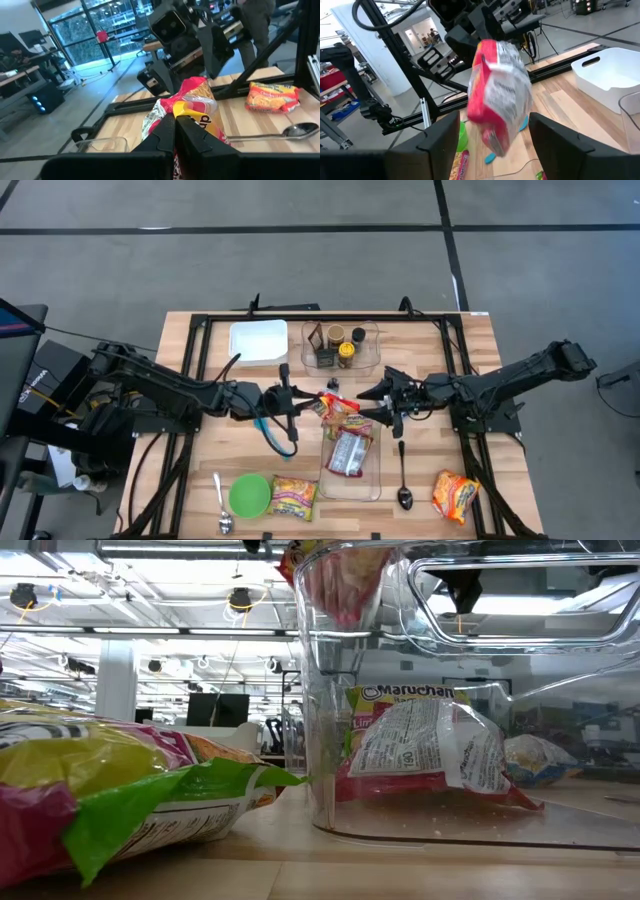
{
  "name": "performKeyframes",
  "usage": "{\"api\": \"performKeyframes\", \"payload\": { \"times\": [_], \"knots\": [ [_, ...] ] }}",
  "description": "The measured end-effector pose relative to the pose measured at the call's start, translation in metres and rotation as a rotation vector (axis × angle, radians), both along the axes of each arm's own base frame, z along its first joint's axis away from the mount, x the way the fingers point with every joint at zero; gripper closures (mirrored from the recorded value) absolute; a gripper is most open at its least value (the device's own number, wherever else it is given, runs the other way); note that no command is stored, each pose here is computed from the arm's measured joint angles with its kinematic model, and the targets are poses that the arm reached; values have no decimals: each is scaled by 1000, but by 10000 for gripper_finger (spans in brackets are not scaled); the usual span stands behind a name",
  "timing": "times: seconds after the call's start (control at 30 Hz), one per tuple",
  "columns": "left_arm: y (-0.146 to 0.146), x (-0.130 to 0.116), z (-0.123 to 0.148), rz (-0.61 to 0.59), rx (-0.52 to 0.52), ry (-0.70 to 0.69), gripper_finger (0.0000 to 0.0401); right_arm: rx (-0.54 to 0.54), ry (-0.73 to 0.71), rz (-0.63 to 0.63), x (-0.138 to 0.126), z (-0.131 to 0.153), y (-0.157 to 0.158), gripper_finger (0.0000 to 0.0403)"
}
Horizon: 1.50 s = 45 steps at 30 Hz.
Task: Pick & Place Food Item
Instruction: Put the left orange noodle pack into the bottom transparent bin
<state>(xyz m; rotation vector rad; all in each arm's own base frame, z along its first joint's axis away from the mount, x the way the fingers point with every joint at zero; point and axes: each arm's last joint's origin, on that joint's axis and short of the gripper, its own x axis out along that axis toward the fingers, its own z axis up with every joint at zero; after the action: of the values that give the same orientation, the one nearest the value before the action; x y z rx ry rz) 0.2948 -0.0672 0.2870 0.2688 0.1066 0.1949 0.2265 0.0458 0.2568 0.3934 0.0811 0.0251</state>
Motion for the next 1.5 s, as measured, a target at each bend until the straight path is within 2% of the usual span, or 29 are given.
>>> {"api": "performKeyframes", "payload": {
  "times": [0.23,0.53,1.2,1.33,1.5],
  "knots": [
    [-2,21,-17,-19,8,-46,401,-2,9,8,0,-1,2,177],
    [2,23,-19,-6,5,-43,401,-10,52,12,-1,-5,3,199],
    [2,22,-19,-6,1,-44,400,-9,47,9,-1,-5,3,383],
    [2,22,-19,-6,2,-40,381,-10,48,10,-1,-5,3,395],
    [2,14,-12,-13,-10,-22,325,-11,47,10,-2,-4,3,397]
  ]
}}
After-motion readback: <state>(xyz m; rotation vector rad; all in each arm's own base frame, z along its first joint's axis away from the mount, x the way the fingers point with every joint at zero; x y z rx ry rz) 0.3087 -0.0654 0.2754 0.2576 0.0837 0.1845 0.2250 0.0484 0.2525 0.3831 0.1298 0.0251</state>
